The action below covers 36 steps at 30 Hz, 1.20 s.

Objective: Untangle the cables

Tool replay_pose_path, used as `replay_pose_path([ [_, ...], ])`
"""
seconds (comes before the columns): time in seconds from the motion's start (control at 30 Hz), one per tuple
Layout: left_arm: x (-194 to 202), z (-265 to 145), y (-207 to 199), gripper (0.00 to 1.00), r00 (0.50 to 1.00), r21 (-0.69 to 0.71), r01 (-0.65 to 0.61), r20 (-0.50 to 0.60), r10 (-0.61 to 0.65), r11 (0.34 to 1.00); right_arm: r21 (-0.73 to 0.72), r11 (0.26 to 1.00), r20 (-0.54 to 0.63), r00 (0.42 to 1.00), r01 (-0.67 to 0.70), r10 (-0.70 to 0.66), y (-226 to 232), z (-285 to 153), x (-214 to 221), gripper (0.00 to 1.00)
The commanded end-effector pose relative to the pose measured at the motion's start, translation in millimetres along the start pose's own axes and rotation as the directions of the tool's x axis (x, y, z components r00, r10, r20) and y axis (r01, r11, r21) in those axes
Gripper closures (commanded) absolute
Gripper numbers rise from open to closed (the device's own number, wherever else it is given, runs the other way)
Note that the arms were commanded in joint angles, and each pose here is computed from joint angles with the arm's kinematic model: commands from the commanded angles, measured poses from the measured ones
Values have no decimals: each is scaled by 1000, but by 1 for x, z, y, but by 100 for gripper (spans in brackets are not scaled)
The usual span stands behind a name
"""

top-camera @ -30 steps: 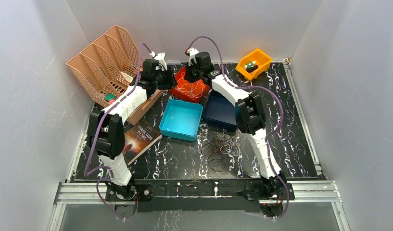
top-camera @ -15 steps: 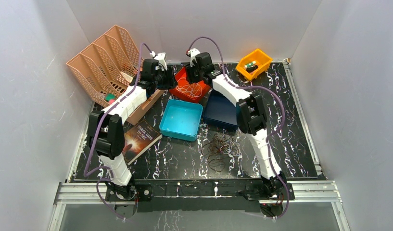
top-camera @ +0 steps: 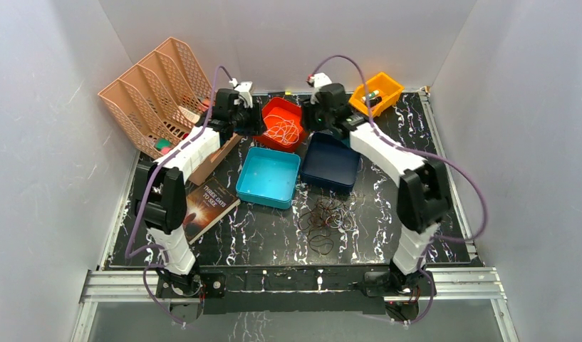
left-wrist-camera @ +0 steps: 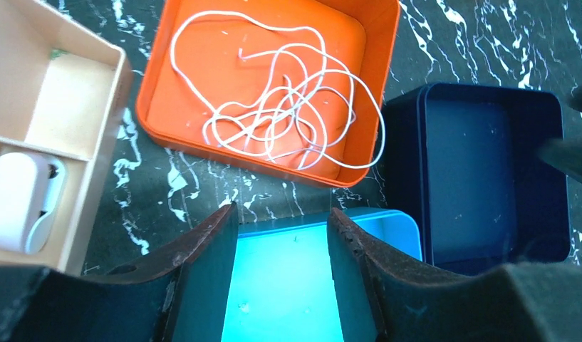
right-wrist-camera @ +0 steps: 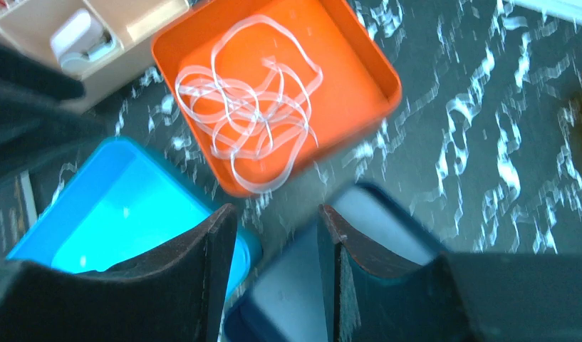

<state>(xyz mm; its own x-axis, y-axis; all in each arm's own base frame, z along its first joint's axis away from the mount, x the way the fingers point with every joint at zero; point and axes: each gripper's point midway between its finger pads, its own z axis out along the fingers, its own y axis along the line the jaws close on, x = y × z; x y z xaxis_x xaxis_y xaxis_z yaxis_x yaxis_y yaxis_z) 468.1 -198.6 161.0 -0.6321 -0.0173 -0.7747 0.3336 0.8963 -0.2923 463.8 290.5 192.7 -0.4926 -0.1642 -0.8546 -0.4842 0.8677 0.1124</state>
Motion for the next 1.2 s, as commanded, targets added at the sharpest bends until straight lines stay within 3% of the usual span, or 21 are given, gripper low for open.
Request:
replay_pose_path([
  [0.0,-2,3,-38,52,996,79,-90,-18,91,993,18,992,47,991,-127,126,-14,-60,7,46],
  [0.3,29,43,-85,51,968,85,-217,-107,226,972,-16,979,-66,977,-202,200,-5,-128,98,47],
  [0.57,8,76,-80,50,977,15,-187,-99,187,982,-55,957,-109,955,-284,277,6,-157,146,49],
  [0.83,1,109,-71,54,993,22,-46,-112,48,999,-62,955,-134,950,-292,281,8,-162,159,51],
  [1.17,5,129,-48,57,990,12,-15,-142,16,1000,-71,955,-152,949,-288,275,10,-164,165,54],
])
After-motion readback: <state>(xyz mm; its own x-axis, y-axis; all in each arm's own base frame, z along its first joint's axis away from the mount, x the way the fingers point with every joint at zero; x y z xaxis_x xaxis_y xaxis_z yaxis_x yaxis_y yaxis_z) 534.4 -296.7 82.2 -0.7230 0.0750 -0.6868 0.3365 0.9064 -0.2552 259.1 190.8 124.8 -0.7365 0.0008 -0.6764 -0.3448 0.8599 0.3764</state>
